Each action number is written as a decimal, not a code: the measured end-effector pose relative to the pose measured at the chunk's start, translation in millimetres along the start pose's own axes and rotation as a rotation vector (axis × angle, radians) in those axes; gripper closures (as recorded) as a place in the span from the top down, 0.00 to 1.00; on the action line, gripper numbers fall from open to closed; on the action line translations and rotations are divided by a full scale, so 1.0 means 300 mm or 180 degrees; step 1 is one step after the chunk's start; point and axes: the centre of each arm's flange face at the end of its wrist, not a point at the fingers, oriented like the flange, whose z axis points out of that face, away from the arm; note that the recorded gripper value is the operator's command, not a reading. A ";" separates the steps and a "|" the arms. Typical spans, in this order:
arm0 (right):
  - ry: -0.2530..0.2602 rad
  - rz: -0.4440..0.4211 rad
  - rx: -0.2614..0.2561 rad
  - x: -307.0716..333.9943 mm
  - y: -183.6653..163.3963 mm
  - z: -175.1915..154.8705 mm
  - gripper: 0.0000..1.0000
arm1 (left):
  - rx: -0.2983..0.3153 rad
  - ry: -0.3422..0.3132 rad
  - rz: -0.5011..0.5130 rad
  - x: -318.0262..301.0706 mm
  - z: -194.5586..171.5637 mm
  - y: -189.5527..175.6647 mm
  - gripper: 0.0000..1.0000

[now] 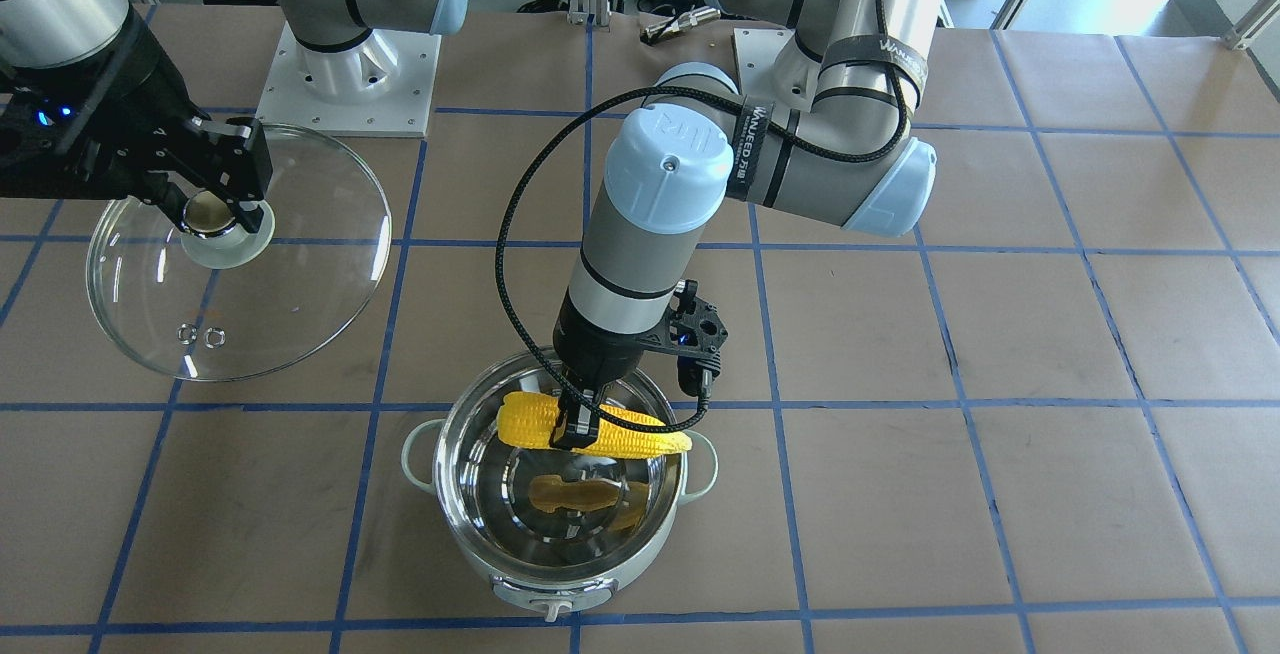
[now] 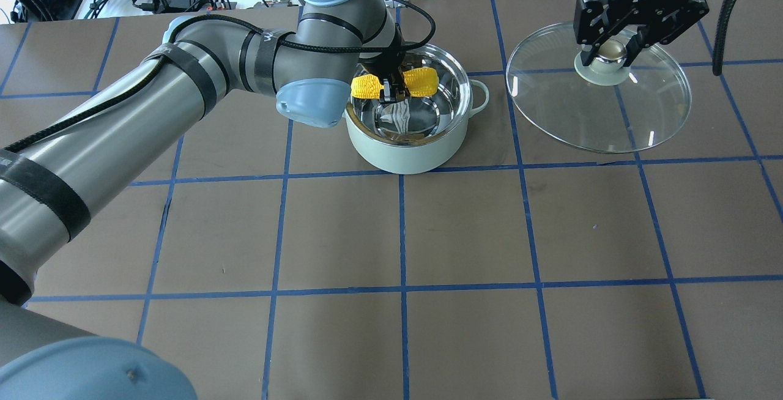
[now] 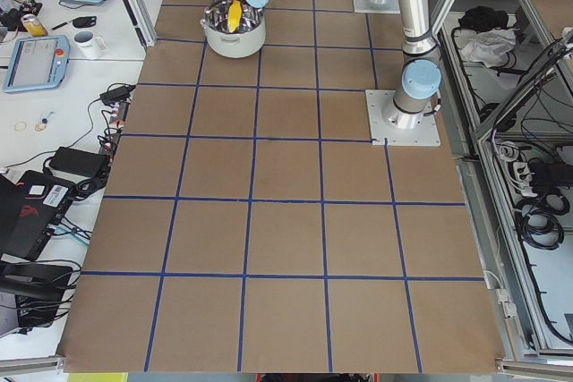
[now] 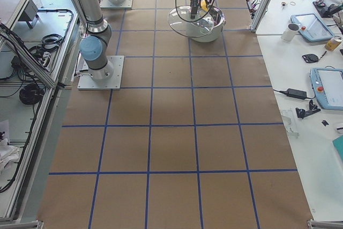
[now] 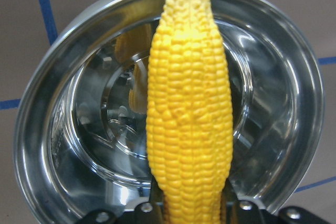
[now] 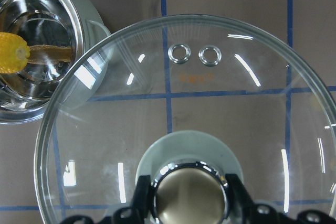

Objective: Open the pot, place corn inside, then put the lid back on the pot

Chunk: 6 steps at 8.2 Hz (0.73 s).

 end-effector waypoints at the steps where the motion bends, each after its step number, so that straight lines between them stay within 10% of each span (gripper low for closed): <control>1: -0.0005 0.0005 0.0002 -0.001 0.000 0.000 0.31 | -0.0010 0.0021 0.0001 0.007 0.000 0.005 0.00; 6: 0.0013 0.0017 0.0002 -0.001 0.001 0.003 0.30 | -0.0055 0.0079 0.0141 0.001 0.035 0.062 0.00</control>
